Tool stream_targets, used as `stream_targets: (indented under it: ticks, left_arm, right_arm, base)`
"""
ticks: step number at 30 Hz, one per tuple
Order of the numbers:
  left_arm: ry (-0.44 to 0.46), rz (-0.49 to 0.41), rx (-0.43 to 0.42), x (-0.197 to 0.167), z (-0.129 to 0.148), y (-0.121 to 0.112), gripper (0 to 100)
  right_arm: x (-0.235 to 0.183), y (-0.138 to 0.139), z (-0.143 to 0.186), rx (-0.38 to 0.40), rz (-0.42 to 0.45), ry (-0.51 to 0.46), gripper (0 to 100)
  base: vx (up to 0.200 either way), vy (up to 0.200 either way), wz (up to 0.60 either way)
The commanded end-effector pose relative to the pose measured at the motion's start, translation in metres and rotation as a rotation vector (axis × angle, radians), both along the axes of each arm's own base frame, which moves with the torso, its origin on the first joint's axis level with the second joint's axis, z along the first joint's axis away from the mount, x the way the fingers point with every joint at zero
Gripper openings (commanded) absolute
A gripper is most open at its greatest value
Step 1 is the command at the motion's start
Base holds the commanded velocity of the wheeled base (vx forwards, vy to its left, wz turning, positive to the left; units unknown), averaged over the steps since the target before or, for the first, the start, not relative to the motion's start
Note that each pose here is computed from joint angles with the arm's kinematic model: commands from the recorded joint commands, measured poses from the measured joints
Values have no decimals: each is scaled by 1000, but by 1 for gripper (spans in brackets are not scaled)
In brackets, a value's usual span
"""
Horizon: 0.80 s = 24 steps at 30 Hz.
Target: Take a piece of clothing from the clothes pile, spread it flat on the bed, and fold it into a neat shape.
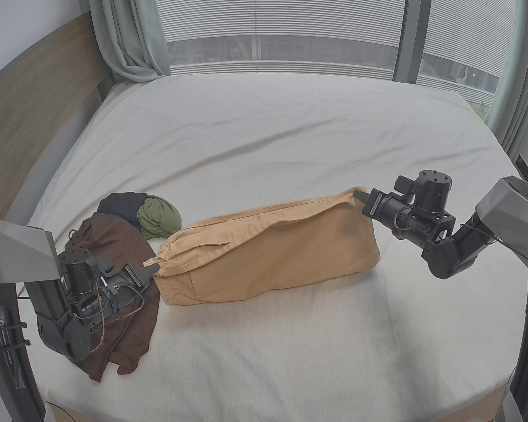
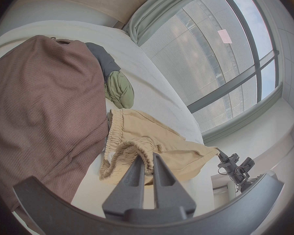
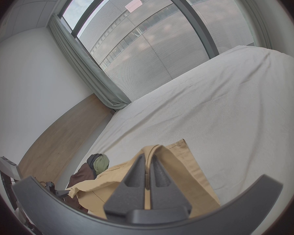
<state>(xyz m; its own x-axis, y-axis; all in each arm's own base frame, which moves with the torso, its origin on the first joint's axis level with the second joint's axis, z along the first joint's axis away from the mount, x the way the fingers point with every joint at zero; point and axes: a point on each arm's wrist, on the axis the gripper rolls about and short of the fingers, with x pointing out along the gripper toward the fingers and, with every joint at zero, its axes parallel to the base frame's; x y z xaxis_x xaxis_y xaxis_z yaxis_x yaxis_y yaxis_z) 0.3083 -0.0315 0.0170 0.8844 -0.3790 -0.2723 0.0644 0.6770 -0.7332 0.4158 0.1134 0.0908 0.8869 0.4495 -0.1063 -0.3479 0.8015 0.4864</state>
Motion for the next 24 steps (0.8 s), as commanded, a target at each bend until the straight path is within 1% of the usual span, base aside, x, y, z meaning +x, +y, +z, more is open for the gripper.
stream_targets:
  ticks: [1,8,13,19,24]
  left_arm:
    - [-11,5,-3,4,0,1,0]
    - [-26,25,3,18,-7,-2,0]
    - [-29,30,4,27,-14,-3,0]
    - [-43,37,3,31,-14,0,0]
    - [-51,38,0,34,-13,0,0]
  right_arm:
    - [9,1,0,-8,0,-11,0]
    - [25,2,-12,-11,-9,-7,0]
    - [28,5,-16,-12,-8,-6,0]
    - [31,7,-18,-9,-5,-11,0]
    - [36,9,-28,-11,-5,-4,0]
  base:
    - [0,0,0]
    - [0,0,0]
    - [0,0,0]
    - [0,0,0]
    - [0,0,0]
